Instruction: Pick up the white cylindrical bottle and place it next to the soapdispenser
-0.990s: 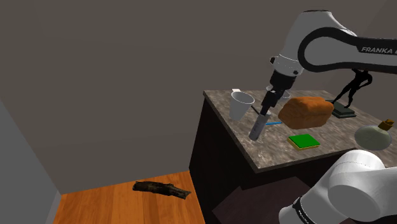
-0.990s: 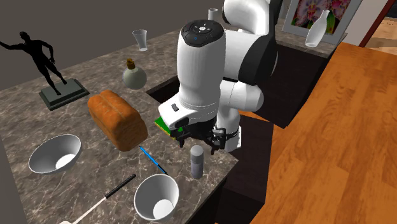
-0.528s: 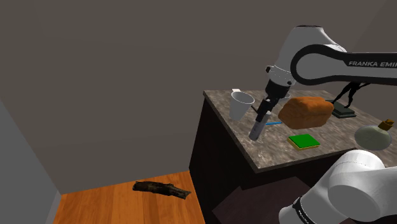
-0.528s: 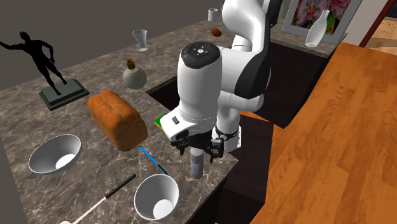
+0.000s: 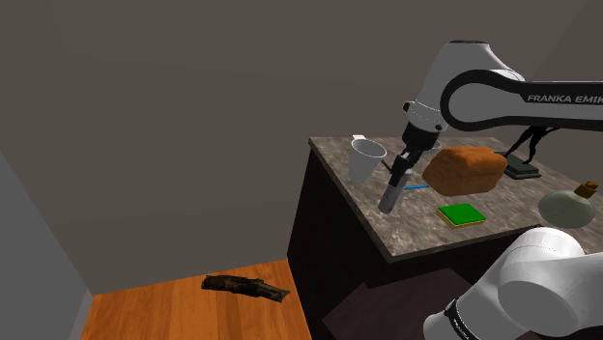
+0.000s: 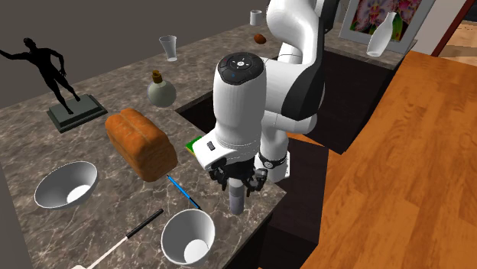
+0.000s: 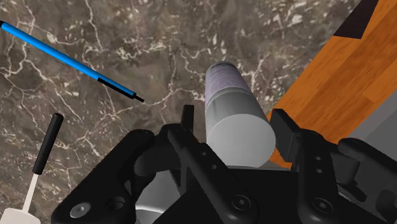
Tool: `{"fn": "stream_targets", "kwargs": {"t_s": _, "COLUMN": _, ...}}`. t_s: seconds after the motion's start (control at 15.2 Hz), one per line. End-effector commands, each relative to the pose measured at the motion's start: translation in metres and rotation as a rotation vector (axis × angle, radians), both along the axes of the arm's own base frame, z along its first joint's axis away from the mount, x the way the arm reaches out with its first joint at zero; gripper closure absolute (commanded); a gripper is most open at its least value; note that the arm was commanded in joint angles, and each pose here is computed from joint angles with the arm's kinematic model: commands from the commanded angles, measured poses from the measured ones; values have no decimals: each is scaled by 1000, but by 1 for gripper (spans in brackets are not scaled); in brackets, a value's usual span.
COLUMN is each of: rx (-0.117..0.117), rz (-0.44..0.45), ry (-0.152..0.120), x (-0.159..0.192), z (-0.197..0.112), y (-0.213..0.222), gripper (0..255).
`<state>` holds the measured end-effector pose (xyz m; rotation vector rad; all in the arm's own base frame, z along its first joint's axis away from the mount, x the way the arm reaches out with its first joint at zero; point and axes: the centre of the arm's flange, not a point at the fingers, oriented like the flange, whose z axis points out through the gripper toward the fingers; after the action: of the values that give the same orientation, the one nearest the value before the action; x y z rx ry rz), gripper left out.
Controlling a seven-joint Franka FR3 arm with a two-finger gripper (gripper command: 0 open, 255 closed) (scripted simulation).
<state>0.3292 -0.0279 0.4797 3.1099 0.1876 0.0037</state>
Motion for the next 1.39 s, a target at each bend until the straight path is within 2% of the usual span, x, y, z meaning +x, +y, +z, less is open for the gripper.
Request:
{"fn": "stream_targets", "kwargs": {"t_s": 0.0, "rx": 0, "rz": 0, "ry": 0, "x": 0, "z": 0, "y": 0, "gripper": 255}}
{"fn": "stream_targets", "kwargs": {"t_s": 0.53, "rx": 0, "rz": 0, "ry": 0, "x": 0, "z": 0, "y": 0, "gripper": 255}}
{"fn": "stream_targets", "kwargs": {"t_s": 1.32, "rx": 0, "rz": 0, "ry": 0, "x": 0, "z": 63, "y": 0, "gripper": 255}}
